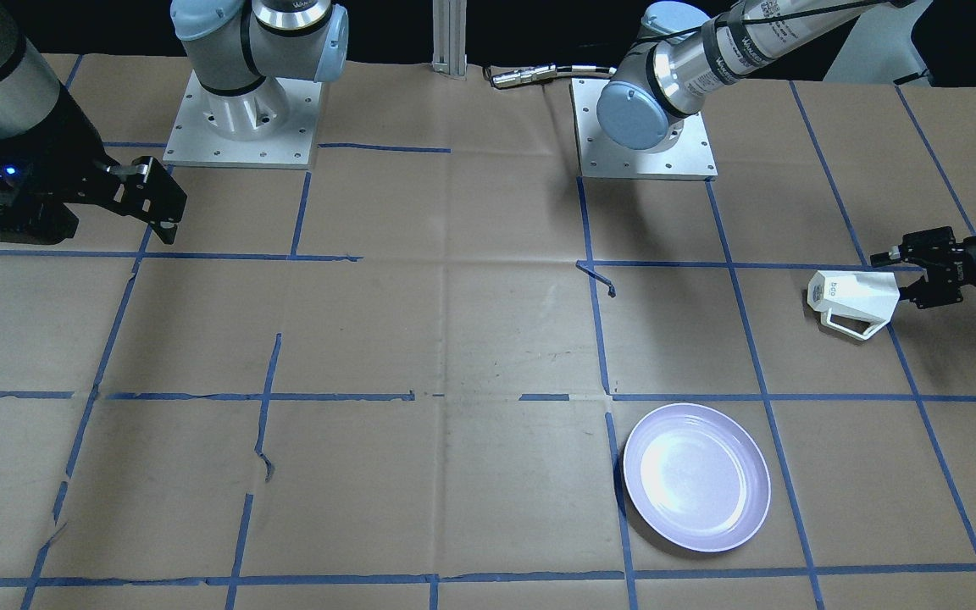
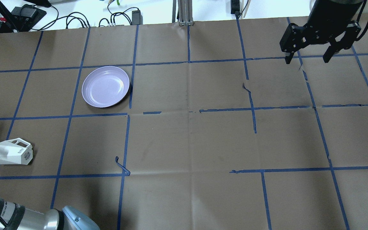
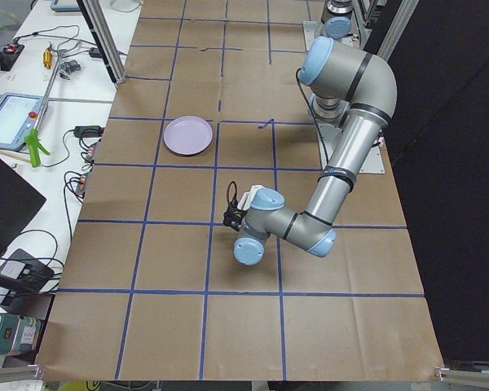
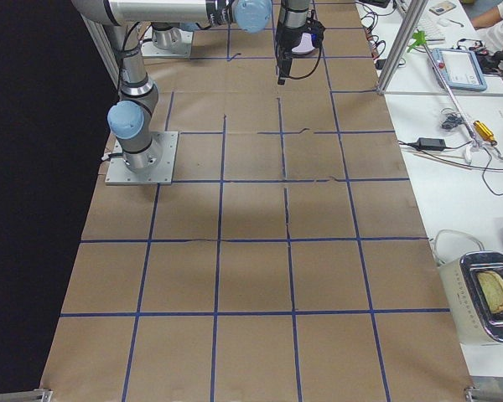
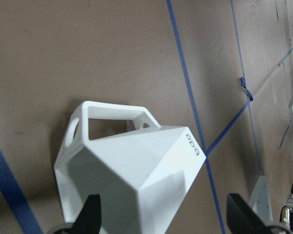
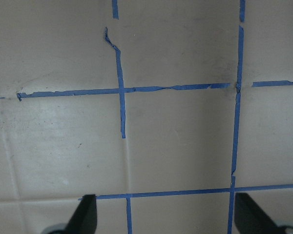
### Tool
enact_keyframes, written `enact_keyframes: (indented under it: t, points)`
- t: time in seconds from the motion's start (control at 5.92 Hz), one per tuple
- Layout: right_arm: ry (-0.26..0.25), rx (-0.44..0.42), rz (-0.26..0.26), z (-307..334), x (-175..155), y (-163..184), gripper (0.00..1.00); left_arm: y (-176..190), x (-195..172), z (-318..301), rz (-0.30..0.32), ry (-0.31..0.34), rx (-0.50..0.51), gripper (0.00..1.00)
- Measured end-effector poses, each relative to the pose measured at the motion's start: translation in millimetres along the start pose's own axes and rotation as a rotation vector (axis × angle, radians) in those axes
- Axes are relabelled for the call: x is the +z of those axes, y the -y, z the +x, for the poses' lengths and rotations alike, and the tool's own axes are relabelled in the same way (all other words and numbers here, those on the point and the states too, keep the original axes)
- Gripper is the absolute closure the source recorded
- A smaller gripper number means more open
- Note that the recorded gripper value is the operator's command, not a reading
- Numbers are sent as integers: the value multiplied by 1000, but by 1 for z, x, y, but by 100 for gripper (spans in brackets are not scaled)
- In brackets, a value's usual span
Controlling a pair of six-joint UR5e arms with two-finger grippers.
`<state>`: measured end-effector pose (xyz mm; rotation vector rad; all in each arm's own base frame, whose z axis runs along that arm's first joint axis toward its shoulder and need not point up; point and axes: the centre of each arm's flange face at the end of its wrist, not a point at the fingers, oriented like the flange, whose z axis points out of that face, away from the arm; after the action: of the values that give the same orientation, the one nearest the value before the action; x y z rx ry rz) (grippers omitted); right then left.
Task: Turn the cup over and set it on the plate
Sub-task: 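Close the left gripper on the white cup's rim, then lift the white cup with the left gripper and turn it upright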
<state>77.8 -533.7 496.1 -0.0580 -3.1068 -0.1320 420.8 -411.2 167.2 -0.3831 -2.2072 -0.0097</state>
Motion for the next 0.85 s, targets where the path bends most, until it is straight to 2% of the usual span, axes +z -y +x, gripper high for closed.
enact_keyframes:
  t: [0.17, 0.34, 0.85]
  points:
    - [0, 0, 0, 0, 0, 0, 0, 0, 1, 2, 0, -7, 1, 94]
    - [0, 0, 0, 0, 0, 0, 0, 2, 0, 6, 10, -16, -3, 100]
    - [0, 0, 0, 0, 0, 0, 0, 14, -14, 39, 75, -48, -36, 100]
